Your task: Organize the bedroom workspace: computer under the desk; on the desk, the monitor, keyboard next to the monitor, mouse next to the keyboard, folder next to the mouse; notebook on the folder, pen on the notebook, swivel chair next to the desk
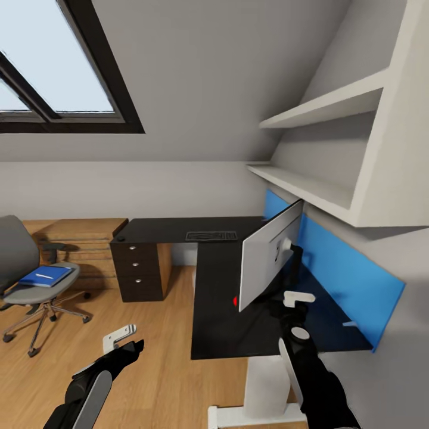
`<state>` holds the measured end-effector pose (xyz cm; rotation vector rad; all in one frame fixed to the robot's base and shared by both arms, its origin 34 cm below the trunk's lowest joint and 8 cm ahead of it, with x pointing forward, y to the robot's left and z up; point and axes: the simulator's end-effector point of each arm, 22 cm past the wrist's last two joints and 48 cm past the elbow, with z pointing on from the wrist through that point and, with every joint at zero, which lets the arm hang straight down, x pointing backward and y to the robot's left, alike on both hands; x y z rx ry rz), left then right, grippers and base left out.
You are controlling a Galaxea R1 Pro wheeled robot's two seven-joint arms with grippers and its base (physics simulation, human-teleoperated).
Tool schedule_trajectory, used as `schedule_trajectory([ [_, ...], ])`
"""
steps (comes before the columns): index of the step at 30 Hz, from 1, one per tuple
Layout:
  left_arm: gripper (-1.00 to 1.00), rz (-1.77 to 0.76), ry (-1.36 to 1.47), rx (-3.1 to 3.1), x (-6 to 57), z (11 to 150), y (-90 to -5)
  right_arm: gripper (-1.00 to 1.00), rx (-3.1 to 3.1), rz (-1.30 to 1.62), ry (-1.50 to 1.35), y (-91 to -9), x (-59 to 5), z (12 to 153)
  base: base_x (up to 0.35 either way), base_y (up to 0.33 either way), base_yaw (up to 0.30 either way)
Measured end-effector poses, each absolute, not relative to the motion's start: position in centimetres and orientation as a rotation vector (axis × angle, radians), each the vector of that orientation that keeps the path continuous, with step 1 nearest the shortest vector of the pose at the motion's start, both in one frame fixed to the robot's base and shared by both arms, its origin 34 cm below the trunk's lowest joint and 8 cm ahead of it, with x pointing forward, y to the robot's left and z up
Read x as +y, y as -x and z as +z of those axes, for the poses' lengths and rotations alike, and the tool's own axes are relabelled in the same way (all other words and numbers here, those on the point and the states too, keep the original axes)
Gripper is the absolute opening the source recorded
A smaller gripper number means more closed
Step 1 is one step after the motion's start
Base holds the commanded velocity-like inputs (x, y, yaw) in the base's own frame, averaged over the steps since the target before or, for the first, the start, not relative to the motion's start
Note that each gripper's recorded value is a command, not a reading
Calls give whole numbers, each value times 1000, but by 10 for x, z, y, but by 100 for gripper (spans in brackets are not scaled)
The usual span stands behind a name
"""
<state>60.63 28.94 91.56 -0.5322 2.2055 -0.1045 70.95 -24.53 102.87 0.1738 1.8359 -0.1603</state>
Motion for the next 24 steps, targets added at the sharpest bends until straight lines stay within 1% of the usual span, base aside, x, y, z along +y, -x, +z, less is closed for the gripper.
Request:
schedule_trajectory([
  [8, 100, -101, 529, 2205, 290, 916, -606, 100, 1814, -147, -139, -702, -232, 1035, -51, 318, 0],
  [11, 100, -99, 529, 2204, 290, 916, -606, 100, 1810, -145, -130, -702, -229, 1035, 91, 314, 0],
  [15, 100, -99, 529, 2203, 290, 916, -606, 100, 1798, -144, -126, -702, -228, 1038, 196, 265, 0],
  [20, 100, -93, 531, 2217, 290, 909, -604, 100, 1774, -144, -128, -703, -229, 1043, 244, 112, 0],
  [24, 100, -93, 530, 2225, 290, 906, -603, 100, 1738, -142, -130, -705, -229, 1049, 75, 19, 0],
])
